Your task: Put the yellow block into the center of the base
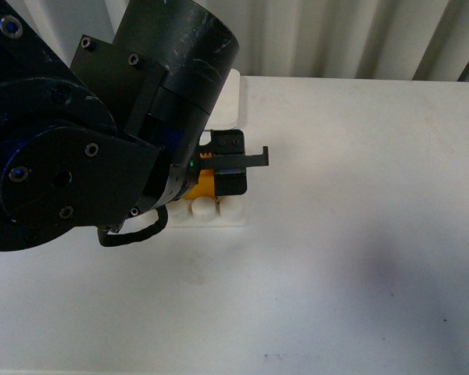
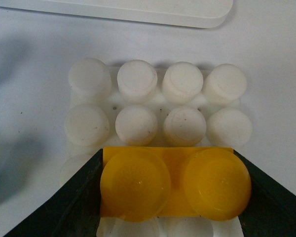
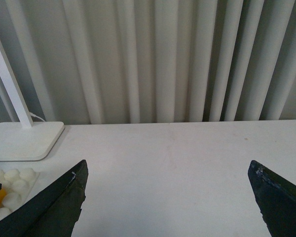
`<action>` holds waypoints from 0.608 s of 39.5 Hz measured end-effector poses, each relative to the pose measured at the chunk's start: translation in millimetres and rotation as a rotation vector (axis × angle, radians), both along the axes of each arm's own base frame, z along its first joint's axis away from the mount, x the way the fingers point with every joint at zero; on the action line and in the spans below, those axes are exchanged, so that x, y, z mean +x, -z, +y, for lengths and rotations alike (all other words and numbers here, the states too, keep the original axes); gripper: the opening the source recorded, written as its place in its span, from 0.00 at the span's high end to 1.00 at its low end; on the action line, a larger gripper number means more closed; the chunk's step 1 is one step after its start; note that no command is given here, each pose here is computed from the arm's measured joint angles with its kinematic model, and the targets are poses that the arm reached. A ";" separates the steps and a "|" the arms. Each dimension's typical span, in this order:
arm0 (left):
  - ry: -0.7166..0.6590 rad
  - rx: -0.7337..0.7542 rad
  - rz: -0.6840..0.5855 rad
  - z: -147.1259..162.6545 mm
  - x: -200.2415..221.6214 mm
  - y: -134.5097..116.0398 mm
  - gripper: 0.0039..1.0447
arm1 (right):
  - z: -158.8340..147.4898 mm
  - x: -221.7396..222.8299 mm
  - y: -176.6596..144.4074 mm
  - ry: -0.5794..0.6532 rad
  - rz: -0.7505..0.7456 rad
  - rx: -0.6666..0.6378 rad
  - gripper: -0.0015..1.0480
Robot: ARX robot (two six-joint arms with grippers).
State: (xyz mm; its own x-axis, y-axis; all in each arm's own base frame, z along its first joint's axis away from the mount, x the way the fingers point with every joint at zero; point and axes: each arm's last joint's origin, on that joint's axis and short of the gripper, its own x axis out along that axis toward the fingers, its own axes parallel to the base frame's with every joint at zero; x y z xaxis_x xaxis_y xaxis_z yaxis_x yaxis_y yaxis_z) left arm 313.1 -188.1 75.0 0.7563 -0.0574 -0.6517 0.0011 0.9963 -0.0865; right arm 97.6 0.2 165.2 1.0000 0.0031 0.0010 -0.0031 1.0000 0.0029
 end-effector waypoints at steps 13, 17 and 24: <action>-0.004 -0.018 0.005 0.4 0.6 7.5 0.38 | 0.0 0.0 0.0 0.000 0.000 0.000 0.09; -0.005 -0.015 0.007 0.4 0.6 9.9 0.38 | 0.0 0.0 0.0 0.000 0.000 0.000 0.09; -0.005 -0.015 0.004 0.7 0.2 11.2 0.38 | 0.0 0.0 0.0 0.000 0.000 0.000 0.09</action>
State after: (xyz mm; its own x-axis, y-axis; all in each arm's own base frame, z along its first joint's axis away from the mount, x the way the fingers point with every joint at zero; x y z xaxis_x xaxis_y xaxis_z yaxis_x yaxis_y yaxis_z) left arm 313.3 -187.3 63.8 0.7538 -0.0639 -0.6540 -0.0041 0.9948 -0.1019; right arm 97.6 0.2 165.2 1.0000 0.0031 0.0010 -0.0031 1.0000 0.0029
